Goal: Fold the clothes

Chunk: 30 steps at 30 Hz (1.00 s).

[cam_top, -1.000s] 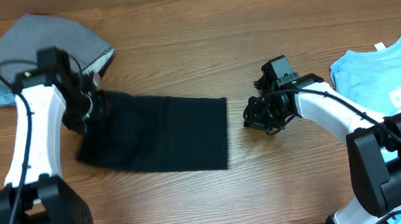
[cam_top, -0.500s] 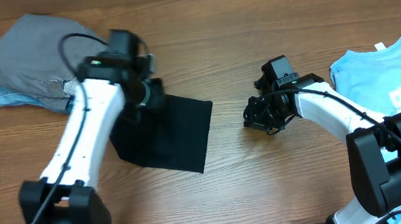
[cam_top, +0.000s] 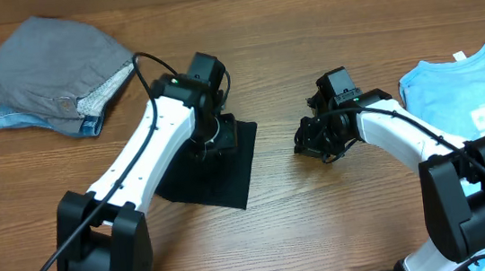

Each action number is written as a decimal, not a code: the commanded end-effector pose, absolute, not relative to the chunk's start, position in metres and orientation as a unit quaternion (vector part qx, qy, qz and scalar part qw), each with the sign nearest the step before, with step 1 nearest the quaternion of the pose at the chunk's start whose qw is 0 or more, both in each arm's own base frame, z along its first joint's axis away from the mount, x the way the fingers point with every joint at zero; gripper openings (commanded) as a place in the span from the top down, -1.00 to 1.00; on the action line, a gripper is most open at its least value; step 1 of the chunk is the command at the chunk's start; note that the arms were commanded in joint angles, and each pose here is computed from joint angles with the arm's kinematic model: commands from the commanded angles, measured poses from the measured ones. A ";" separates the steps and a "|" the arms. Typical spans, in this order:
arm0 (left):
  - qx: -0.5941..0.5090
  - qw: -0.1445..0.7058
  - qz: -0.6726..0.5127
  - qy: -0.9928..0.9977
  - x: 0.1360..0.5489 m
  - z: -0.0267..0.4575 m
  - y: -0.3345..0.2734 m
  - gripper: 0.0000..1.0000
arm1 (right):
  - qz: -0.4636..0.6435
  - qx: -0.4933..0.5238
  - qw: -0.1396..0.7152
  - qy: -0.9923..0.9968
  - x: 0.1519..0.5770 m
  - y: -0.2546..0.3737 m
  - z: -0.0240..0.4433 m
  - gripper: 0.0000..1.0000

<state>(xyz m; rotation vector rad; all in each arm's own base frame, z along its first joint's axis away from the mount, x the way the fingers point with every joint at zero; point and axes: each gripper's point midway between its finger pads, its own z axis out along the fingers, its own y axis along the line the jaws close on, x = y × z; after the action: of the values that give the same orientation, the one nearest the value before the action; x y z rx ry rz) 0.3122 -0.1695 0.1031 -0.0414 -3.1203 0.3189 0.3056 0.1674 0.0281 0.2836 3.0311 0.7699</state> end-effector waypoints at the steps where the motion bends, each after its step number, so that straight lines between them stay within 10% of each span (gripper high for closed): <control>1: -0.011 -0.029 0.105 -0.994 0.332 0.134 -0.165 0.03 | 0.274 0.058 0.027 0.960 0.312 0.174 0.046 0.72; 6: 0.017 -0.065 -0.044 -0.997 0.344 0.160 -0.099 -0.14 | 0.313 0.024 0.032 0.949 0.310 0.186 0.058 0.62; 12: 0.044 -0.046 -0.097 -0.993 0.343 0.134 -0.058 0.90 | 0.328 0.018 0.038 0.944 0.313 0.191 0.063 0.61; 30: -0.092 0.088 0.066 -0.990 0.261 0.078 -0.142 0.91 | 0.331 -0.002 0.049 0.942 0.315 0.192 0.065 0.61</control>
<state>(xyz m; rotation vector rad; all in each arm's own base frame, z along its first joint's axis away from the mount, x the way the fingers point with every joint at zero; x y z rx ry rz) 0.2720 -0.1280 0.0697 -0.1763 -2.9695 0.1355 0.3099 0.1901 0.0497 0.0728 2.9352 0.9853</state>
